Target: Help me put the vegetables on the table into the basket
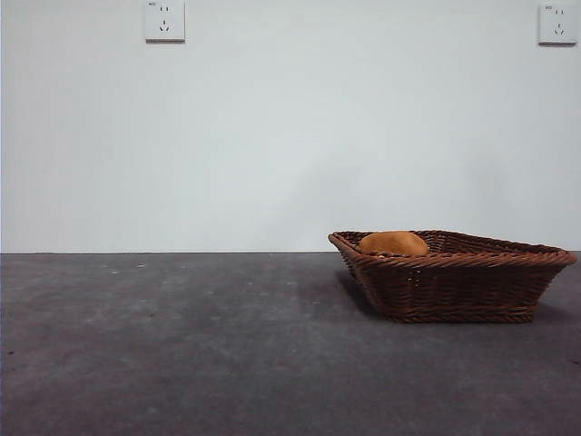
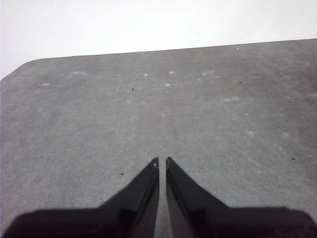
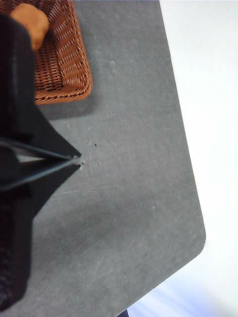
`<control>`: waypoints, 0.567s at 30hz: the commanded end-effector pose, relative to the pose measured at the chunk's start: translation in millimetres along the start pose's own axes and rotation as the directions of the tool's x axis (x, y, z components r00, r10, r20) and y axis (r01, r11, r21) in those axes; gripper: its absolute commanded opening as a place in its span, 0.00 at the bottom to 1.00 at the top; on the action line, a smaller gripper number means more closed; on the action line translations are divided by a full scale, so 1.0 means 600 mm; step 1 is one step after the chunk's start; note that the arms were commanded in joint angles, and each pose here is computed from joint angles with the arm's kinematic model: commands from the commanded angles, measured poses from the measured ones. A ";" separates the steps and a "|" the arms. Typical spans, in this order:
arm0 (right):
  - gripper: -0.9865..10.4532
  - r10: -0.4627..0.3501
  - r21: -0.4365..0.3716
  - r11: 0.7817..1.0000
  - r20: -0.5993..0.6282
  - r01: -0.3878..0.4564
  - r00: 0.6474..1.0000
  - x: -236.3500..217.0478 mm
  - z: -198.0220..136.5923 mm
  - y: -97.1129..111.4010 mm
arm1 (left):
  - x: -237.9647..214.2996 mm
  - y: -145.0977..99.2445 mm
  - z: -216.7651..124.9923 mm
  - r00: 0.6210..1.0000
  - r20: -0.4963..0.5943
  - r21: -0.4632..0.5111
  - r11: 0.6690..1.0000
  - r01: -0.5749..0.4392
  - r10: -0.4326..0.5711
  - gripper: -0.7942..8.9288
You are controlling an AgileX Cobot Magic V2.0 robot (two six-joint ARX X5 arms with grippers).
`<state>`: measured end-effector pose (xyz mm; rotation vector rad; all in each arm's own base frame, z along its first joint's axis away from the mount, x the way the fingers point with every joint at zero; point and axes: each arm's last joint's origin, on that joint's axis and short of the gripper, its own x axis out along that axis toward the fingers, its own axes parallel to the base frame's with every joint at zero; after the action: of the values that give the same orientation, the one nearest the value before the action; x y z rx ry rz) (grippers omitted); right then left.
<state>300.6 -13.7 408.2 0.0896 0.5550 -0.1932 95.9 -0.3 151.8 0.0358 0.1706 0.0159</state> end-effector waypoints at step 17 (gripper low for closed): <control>0.09 -0.002 0.035 0.999 0.179 -0.004 0.984 -0.160 -0.010 -0.023 | 0.002 0.000 -0.004 1.000 -0.006 -0.002 1.000 0.004 -0.004 0.11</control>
<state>217.9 -11.5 456.5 0.0965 0.3705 -0.2037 96.4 -0.3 151.5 0.0359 0.1748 0.0158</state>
